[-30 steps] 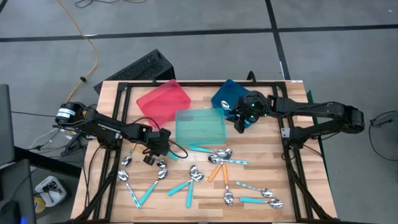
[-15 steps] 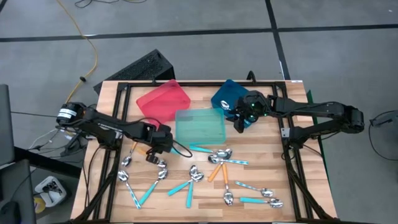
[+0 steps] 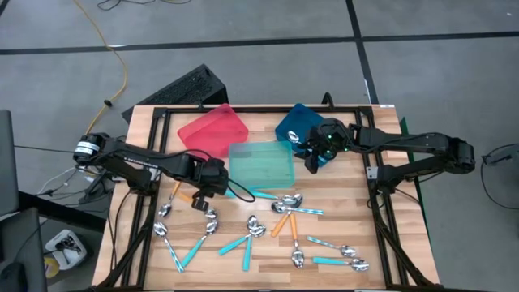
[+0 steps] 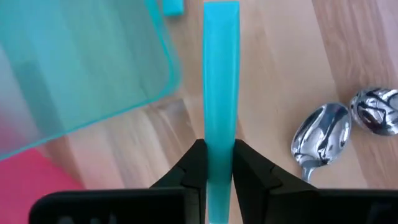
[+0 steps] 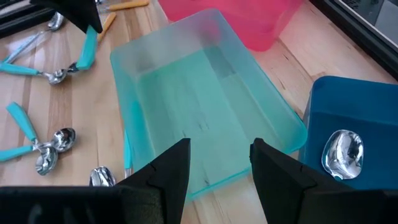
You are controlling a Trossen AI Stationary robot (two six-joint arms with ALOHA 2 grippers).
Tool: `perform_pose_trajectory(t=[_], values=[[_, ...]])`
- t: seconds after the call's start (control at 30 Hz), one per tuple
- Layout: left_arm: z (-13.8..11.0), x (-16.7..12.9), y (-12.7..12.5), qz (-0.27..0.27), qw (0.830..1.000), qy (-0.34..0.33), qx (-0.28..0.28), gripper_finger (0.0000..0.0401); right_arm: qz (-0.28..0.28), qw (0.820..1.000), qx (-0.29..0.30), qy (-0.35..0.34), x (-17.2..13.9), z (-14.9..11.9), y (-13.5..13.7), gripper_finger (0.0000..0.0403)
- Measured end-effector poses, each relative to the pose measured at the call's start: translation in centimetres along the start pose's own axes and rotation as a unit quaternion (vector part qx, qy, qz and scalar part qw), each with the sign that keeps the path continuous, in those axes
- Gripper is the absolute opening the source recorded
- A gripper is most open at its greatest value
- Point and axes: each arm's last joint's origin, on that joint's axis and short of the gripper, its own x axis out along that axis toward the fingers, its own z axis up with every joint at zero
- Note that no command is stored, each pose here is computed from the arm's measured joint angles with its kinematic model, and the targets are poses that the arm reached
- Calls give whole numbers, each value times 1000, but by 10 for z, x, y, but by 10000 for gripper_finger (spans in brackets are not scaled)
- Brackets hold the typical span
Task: Sort silverware by color (type)
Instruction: Put the blue spoon into the green bin
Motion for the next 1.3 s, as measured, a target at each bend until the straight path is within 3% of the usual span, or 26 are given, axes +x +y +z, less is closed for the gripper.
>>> perform_pose_trajectory(t=[0.37,0.73,0.97,1.03,1.3], values=[[19,-32,9,43,998,-25,28,37,57,994,-62,-62,0,7,31,191],[24,-38,21,89,995,-37,40,39,55,984,-85,-144,4,17,69,191],[23,-39,29,100,994,-40,31,38,-17,983,-156,-92,13,37,96,193],[24,-39,30,103,993,-44,27,39,-11,979,-176,-105,17,54,108,199],[24,-39,32,112,992,-42,25,40,-21,972,-236,-11,52,74,131,248]])
